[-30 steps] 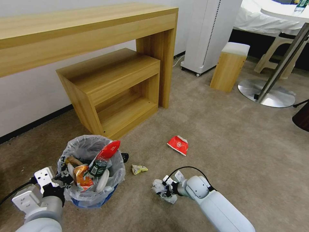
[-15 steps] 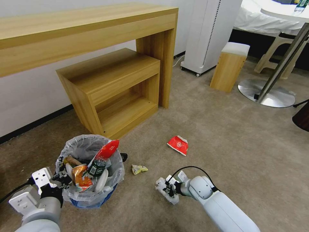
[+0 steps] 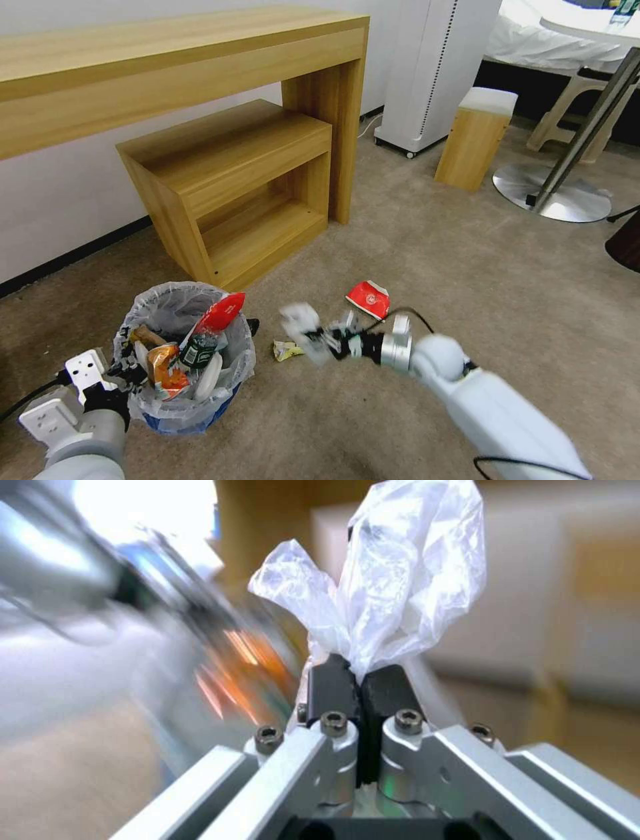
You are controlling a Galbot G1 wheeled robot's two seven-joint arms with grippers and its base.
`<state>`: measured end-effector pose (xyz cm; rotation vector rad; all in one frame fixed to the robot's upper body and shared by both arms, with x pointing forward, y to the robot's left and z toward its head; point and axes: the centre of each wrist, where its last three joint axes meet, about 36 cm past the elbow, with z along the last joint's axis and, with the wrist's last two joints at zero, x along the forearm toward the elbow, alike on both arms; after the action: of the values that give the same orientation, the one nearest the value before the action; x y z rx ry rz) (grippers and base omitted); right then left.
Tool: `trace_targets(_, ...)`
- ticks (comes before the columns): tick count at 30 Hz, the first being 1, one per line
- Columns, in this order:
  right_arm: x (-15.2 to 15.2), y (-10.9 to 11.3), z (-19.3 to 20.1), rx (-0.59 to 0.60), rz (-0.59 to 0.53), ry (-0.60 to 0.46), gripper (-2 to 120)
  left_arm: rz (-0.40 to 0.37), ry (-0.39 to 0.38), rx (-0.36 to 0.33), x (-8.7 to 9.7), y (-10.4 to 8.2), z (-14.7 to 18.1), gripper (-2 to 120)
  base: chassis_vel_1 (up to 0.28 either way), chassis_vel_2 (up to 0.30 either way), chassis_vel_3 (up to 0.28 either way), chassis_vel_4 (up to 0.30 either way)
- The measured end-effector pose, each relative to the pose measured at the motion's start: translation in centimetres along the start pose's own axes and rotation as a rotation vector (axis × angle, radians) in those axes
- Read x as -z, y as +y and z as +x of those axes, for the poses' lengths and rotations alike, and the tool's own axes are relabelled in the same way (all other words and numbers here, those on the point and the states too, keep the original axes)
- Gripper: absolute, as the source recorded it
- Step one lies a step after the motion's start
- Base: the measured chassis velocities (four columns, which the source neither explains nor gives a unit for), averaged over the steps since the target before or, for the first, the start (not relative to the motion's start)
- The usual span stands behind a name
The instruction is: Pick up the trash bin and place the garbage on the floor into it.
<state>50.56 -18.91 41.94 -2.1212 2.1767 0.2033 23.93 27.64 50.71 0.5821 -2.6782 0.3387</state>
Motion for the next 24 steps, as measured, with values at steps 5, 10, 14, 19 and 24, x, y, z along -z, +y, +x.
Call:
trace_targets(5,2.7,-1.7,-3.6,0.150,-0.009,-0.116,0,0.004,0.001,-0.002,-0.1,-0.1,-0.1,1,0.000,0.000,0.000,0.000)
trace_targets(10,2.4,-2.7,-10.8,0.149,-0.066,-0.167,0,0.009,0.000,-0.006,-0.1,-0.2,-0.1,1,0.000,0.000,0.000,0.000)
trace_targets(14,1.2,-2.7,-15.0,0.132,-0.093,-0.148,0,0.016,-0.006,-0.012,0.1,-0.3,-0.2,1,0.000,0.000,0.000,0.000)
trace_targets(19,0.0,-2.9,-17.0,0.129,-0.103,-0.117,0,0.020,-0.009,-0.018,0.2,-0.4,-0.1,1,0.000,0.000,0.000,0.000)
trace_targets(24,-1.0,-2.8,-17.7,0.136,-0.102,-0.085,0,0.021,-0.009,-0.022,0.3,-0.4,-0.1,1,0.000,0.000,0.000,0.000)
